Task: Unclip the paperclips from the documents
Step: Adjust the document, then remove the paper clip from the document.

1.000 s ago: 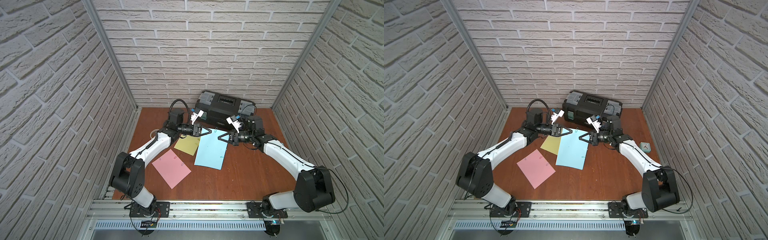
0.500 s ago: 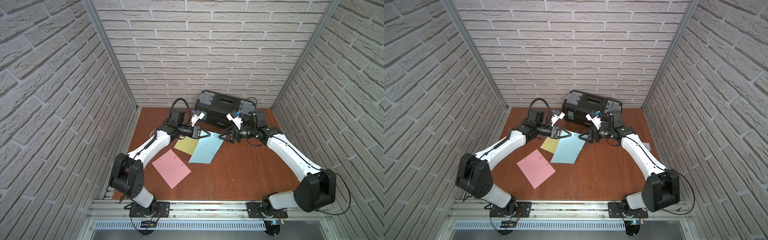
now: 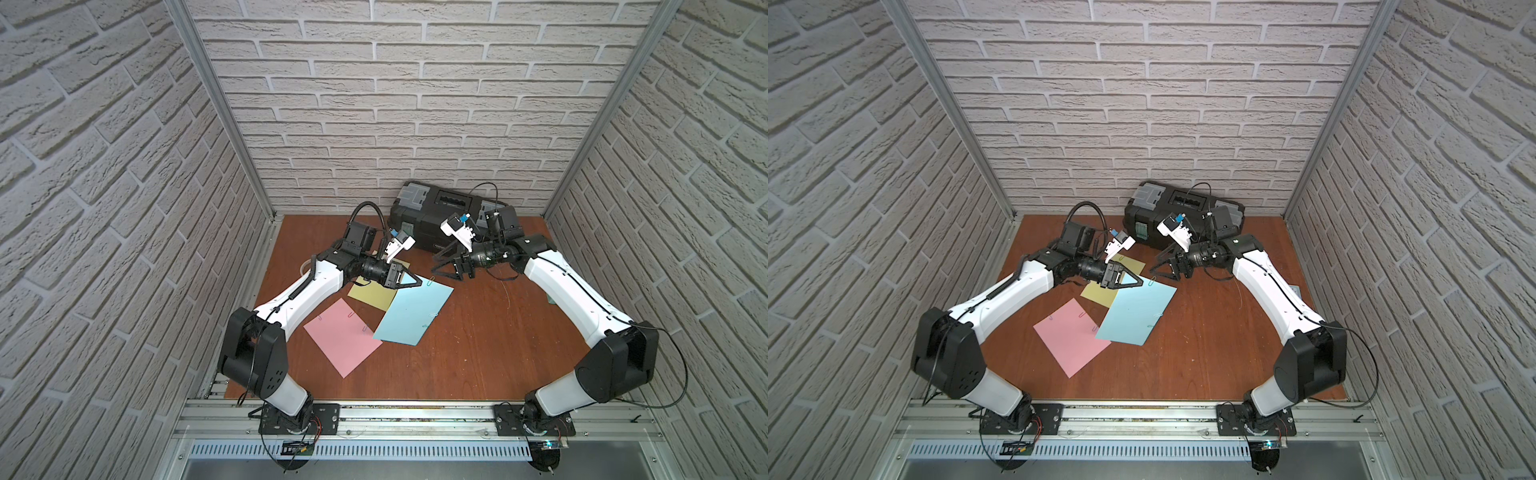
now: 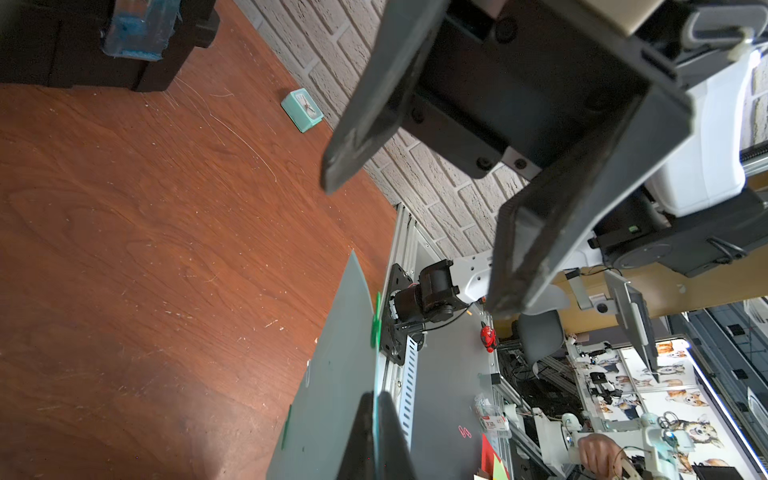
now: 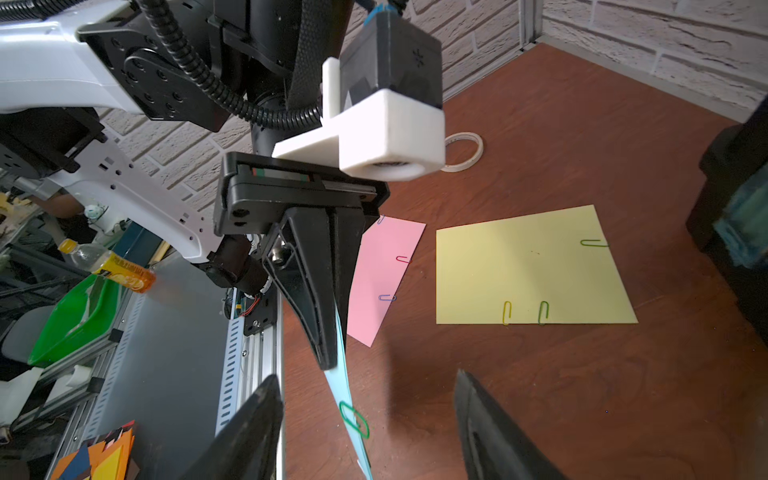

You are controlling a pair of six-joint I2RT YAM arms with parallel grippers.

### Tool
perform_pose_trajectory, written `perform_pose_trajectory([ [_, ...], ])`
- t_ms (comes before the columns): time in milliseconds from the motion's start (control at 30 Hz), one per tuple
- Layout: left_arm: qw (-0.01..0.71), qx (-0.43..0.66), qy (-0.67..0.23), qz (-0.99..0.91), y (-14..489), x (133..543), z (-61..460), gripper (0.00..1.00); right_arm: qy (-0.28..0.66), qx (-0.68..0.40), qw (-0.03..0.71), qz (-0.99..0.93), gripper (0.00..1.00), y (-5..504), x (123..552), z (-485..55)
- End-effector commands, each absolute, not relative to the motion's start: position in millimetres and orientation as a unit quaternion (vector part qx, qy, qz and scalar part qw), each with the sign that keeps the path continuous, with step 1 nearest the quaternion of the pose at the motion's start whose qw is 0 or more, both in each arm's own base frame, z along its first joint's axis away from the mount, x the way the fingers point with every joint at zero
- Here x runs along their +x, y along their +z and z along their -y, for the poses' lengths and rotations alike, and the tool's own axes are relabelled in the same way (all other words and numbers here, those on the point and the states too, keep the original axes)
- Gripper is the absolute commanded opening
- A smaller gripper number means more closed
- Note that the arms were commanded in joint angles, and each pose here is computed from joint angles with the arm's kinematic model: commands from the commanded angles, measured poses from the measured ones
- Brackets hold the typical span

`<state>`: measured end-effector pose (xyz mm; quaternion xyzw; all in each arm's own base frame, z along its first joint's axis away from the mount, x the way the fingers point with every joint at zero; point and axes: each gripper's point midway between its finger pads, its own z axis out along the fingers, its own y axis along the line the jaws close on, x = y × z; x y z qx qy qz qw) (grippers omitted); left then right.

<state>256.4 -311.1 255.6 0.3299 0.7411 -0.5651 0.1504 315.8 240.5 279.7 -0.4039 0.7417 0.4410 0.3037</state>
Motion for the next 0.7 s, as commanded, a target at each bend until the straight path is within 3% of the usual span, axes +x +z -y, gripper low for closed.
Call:
perform_pose_trajectory([
  [0, 0.174, 0.360, -0.571, -0.717, 275, 245, 308, 0.00, 0.468, -0.425, 0.285, -0.721, 0.61, 281, 304, -249],
  [500, 0.169, 0.360, -0.573, -0.717, 272, 243, 307, 0.00, 0.499, -0.423, 0.260, -0.710, 0.37, 273, 289, -252],
  [667, 0.170, 0.357, -0.572, -0.719, 271, 244, 304, 0.00, 0.503, -0.421, 0.257, -0.710, 0.35, 272, 283, -250],
])
